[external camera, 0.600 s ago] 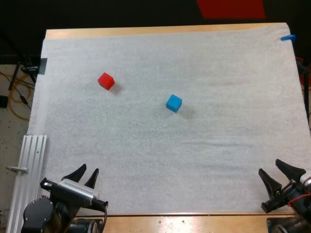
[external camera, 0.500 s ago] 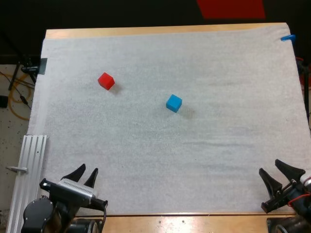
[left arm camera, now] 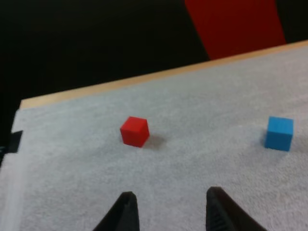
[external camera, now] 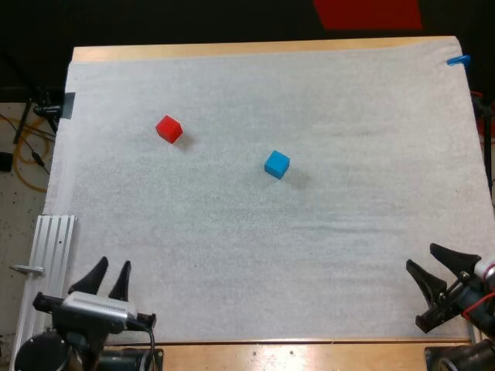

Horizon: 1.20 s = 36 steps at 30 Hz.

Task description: Stack red cube on blue cube

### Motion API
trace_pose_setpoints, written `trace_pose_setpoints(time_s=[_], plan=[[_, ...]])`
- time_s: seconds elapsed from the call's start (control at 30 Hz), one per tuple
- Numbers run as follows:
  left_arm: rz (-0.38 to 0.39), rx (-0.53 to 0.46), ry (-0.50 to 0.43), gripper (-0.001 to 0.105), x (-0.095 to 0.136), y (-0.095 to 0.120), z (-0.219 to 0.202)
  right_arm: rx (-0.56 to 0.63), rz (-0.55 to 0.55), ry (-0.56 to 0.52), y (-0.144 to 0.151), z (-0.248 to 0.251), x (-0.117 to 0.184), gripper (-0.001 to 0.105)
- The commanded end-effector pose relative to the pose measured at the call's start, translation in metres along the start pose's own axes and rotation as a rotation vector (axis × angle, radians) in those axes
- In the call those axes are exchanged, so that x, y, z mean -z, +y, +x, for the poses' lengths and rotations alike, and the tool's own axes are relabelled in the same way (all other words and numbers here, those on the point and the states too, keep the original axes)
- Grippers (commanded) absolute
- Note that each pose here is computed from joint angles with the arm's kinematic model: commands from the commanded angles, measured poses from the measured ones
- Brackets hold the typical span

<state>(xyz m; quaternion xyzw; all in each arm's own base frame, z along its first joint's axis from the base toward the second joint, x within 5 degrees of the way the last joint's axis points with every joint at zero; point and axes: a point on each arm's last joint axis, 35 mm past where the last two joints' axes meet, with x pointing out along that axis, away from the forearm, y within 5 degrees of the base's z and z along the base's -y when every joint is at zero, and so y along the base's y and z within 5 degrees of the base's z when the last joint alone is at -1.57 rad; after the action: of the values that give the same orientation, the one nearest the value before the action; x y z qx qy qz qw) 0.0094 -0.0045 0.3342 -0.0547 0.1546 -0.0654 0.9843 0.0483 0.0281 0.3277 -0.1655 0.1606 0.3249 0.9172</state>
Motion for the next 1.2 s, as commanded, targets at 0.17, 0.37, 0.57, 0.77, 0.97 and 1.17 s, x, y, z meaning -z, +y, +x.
trace_pose_setpoints(time_s=[0.17,0.37,0.57,0.77,0.97,1.17], plan=[[0.027,-0.140,0.031,0.034,-0.041,0.002,0.010,-0.171,-0.070,-0.023,-0.010,0.012,-0.040,0.045],[0.025,-0.177,0.108,0.034,-0.064,0.004,0.034,-0.258,-0.130,-0.033,-0.021,0.025,-0.071,0.045],[0.026,-0.221,0.174,0.034,-0.074,0.009,0.077,-0.274,-0.193,-0.068,-0.027,0.040,-0.092,0.045],[0.010,-0.278,0.239,0.029,-0.082,0.022,0.127,-0.310,-0.200,-0.054,-0.027,0.059,-0.095,0.045],[0.174,-0.301,0.379,0.001,-0.099,0.041,0.177,-0.342,-0.194,-0.017,-0.026,0.073,-0.094,0.045],[0.320,-0.234,0.492,0.000,-0.110,0.043,0.232,-0.326,-0.204,-0.042,-0.027,0.076,-0.097,0.045]])
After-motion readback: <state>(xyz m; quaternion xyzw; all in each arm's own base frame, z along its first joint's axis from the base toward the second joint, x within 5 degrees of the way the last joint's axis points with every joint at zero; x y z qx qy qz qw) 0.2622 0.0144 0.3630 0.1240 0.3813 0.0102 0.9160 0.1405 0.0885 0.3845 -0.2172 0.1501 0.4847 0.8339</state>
